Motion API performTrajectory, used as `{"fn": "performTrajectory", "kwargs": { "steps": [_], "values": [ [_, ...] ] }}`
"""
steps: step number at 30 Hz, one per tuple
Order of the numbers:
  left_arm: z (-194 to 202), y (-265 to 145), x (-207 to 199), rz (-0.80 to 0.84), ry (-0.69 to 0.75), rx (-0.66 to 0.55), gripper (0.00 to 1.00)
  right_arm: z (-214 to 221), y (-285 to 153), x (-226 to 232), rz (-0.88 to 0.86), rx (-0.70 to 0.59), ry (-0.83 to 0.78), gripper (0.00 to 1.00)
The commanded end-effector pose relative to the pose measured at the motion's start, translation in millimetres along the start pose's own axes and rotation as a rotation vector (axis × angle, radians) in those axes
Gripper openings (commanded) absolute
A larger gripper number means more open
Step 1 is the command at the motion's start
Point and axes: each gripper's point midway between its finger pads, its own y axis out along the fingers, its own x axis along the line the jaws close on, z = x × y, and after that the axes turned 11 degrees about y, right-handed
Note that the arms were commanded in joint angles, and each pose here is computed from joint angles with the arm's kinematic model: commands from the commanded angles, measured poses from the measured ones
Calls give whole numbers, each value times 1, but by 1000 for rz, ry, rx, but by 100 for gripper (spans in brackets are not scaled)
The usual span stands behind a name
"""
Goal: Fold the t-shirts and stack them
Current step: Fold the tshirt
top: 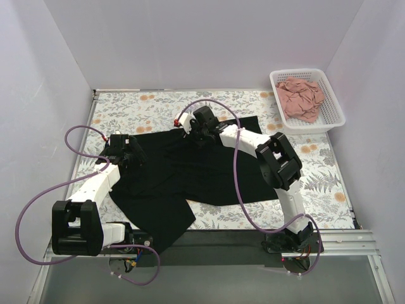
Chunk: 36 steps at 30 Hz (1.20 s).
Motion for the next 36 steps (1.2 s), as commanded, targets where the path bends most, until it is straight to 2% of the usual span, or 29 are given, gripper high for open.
{"fn": "performTrajectory", "kwargs": {
  "steps": [1, 20, 31, 34, 36],
  "values": [
    [-10, -5, -5, 13, 10, -23, 70, -24, 8, 15, -68, -59, -46, 37],
    [-11, -9, -6, 21, 13, -33, 70, -16, 35, 26, -150, -33, -50, 36],
    [-11, -9, -5, 18, 13, -31, 70, -10, 41, 26, -158, -10, -54, 23],
    [-11, -8, -5, 15, 13, -32, 70, -9, 41, 26, -157, -5, -54, 16],
    [-11, -8, -5, 17, 13, -32, 70, -12, 38, 27, -160, -11, -55, 8]
  ]
}}
